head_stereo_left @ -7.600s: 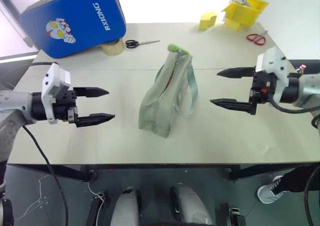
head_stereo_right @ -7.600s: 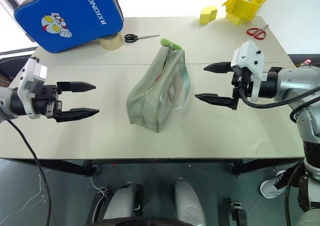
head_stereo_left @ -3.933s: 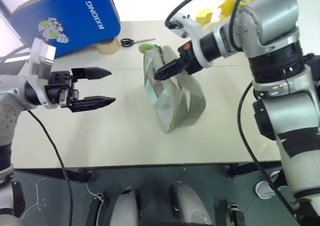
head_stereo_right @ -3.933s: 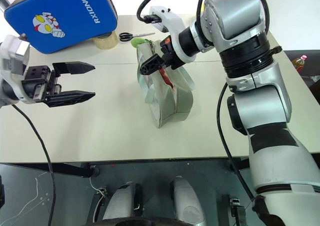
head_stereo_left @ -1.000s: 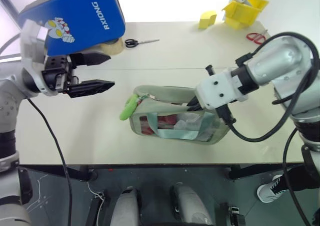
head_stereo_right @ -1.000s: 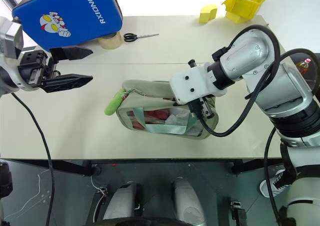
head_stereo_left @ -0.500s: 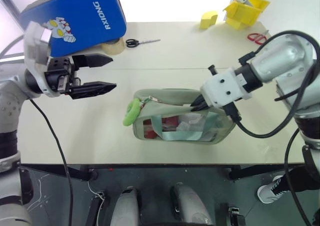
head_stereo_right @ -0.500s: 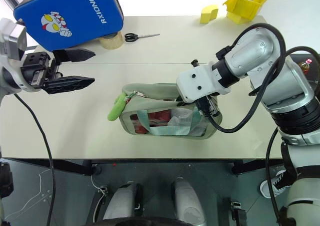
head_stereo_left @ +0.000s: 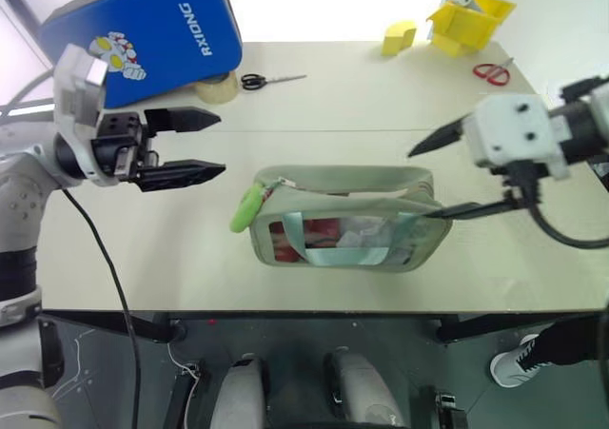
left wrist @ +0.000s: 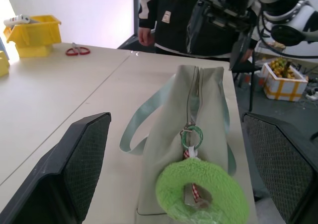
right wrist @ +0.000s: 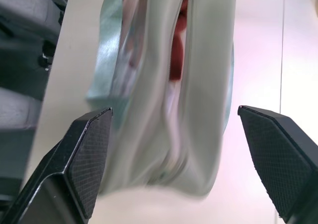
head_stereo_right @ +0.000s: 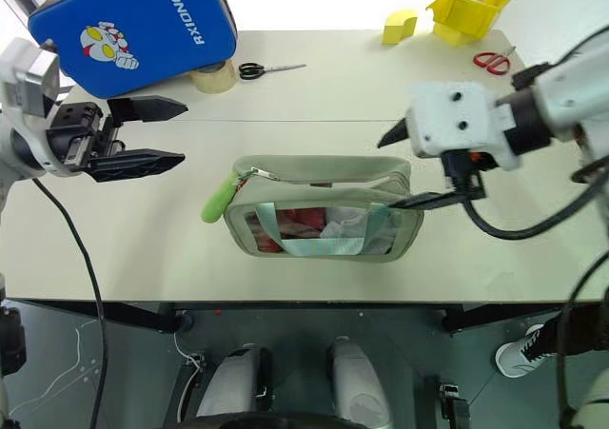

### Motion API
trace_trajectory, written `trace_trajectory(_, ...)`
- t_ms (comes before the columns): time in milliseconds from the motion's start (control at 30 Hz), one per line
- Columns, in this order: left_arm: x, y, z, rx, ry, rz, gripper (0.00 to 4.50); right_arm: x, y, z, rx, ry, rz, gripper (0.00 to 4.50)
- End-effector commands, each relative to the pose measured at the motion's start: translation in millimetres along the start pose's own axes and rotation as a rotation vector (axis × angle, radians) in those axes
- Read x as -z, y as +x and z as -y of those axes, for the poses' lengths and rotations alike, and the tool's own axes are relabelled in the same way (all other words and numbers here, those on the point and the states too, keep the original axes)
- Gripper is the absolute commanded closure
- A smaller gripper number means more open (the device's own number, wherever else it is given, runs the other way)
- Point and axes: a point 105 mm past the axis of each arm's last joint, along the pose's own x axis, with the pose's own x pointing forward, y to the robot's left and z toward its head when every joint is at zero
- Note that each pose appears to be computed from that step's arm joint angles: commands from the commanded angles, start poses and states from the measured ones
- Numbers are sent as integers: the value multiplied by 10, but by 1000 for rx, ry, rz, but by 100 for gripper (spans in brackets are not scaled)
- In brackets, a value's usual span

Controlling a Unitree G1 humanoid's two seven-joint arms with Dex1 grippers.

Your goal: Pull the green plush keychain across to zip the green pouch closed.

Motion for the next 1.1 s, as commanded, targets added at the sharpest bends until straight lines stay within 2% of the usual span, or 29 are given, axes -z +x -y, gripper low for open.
trace_trajectory(33, -73, -1, 11, 6, 36, 5, 0, 18, -54, -101, 29, 13, -11, 17)
trace_trajectory(133, -70, 10, 7, 10, 35, 5, 0, 137, 24, -161, 36, 55, -34, 17)
trace_trajectory(267, -51, 26, 15, 17, 33, -5, 0, 247, 190, -227, 41, 103, -37, 201)
trace_trajectory(400, 76, -6, 49, 9, 26, -69, 0, 258, 269, -192, 71, 128, -10, 423)
trace_trajectory(433, 136, -32, 62, 4, 23, -105, 0, 258, 280, -190, 73, 134, -4, 444)
trace_trajectory(633, 417, -132, 172, 33, 50, -298, 0, 270, 286, -139, 99, 164, 2, 444)
trace_trajectory(1033, 720, 46, 333, 127, 59, -354, 0, 259, 276, -114, 113, 177, -3, 444)
trace_trajectory(1100, 721, 96, 318, 122, 60, -339, 52, 261, 273, -109, 118, 178, -5, 450)
